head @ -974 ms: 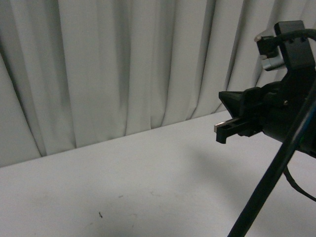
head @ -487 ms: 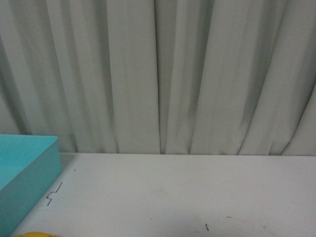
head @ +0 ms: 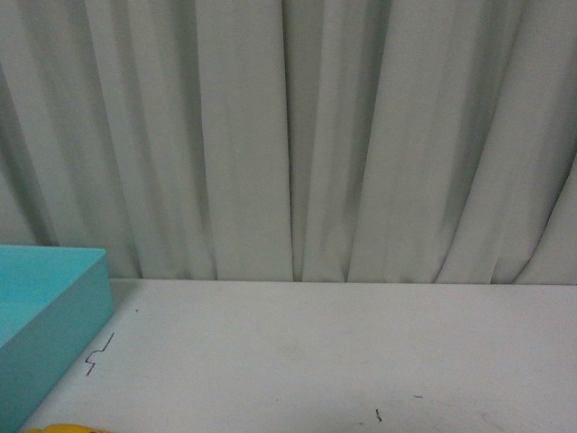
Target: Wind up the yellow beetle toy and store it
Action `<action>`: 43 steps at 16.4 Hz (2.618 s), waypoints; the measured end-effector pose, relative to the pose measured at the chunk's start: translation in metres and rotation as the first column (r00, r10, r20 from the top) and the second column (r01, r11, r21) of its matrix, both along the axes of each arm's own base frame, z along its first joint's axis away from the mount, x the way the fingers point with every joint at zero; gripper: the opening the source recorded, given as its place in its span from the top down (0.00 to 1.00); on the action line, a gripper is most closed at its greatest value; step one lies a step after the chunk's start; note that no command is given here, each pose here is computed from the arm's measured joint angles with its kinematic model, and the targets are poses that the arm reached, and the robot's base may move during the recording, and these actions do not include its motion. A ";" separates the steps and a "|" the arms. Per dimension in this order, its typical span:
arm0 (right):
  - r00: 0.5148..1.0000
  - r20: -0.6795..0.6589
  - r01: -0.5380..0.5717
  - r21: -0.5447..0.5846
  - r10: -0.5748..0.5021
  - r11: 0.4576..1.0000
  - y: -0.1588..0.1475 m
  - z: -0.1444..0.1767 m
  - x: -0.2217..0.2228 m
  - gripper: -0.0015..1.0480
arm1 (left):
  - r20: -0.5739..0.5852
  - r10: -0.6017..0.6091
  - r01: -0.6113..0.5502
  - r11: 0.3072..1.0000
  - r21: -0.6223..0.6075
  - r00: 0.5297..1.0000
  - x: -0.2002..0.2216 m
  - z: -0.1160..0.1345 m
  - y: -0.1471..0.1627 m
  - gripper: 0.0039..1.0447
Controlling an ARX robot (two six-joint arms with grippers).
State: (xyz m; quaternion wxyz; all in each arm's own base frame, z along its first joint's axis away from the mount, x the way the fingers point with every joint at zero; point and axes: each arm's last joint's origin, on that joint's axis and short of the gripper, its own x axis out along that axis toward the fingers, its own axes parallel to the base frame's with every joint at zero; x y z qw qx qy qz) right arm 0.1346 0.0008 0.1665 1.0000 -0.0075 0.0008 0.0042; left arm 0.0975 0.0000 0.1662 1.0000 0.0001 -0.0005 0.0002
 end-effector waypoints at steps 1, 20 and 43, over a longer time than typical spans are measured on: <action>1.000 0.005 0.000 0.000 0.000 1.000 0.000 0.001 -0.003 0.98 | 0.000 0.000 0.000 1.000 0.000 1.000 0.000 0.000 0.000 0.06; 1.000 -0.009 0.002 0.000 -0.002 1.000 0.000 -0.001 -0.037 0.98 | 0.000 0.001 -0.001 1.000 0.000 1.000 0.000 0.000 0.000 0.06; 1.000 0.006 0.003 0.000 -0.003 1.000 0.000 0.000 -0.037 0.06 | -0.304 0.053 -0.096 0.987 -0.132 0.951 0.108 0.037 0.000 0.06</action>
